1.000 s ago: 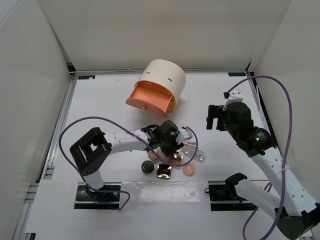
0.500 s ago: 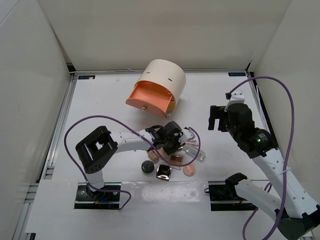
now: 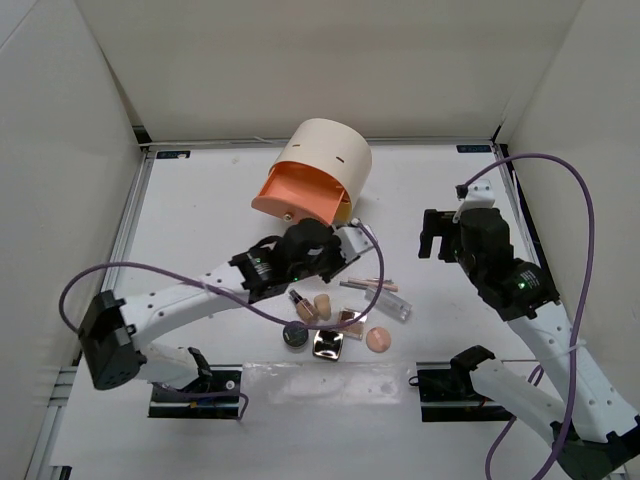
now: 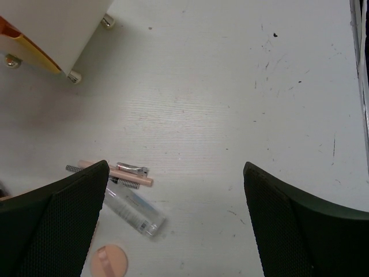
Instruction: Organize the makeup
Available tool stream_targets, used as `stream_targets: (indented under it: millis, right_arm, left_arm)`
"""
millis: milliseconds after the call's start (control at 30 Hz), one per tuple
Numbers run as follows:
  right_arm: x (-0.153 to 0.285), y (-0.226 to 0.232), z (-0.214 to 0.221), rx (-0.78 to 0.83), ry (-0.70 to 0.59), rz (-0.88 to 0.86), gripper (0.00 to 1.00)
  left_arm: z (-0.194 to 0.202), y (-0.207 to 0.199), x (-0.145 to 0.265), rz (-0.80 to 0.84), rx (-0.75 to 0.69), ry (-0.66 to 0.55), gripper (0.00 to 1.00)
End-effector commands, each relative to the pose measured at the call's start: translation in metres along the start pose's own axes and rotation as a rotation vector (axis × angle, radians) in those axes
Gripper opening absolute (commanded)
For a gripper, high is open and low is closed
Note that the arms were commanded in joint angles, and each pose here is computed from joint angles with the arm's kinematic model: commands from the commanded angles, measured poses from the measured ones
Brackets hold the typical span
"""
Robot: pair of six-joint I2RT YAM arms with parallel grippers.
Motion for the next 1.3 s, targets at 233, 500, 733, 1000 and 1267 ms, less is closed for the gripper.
stream_targets:
  millis: [233,500,733,1000,1267]
  right_arm:
    - [-0.017,0.002,-0.017,0.016,-0.051,0.014,0.99]
    - [-0.024,0.006,-0.020,0.025,-0.046,0.004,0.99]
    - [-0.031,0.008,-0.016,0.055,-0.013,-0.004,0.99]
    - [-0.041,0.014,-0.014,0.089,0.020,-0.034,0.99]
    - [-0.045,0.030,-0.008,0.209,0.035,-0.198,0.99]
  left_arm:
    - [-0.101,0.113,0.063,-0.309,-0.045,-0.345,0.21]
    - [-0.100,0.171,0.057,-0.240,-0.081,-0.282,0.21]
    - [-0.077,0.167,0.060,-0.145,-0.159,-0.214,0.26]
    - [-0.060,0.189,0.046,-0.166,-0.098,-0.135,0.50]
    - [-0.081,0.197,0.053,-0.201,-0.090,-0.206,0.69]
Point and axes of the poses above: each gripper's point midway between its finger pads, its own x axis back along the fingers, its own y axis along the line the jaws close on, z = x × y, the point moved 6 cm from there along x, back along the fingers, and after that the axes turned 15 degrees about x, right-handed, at the moved point
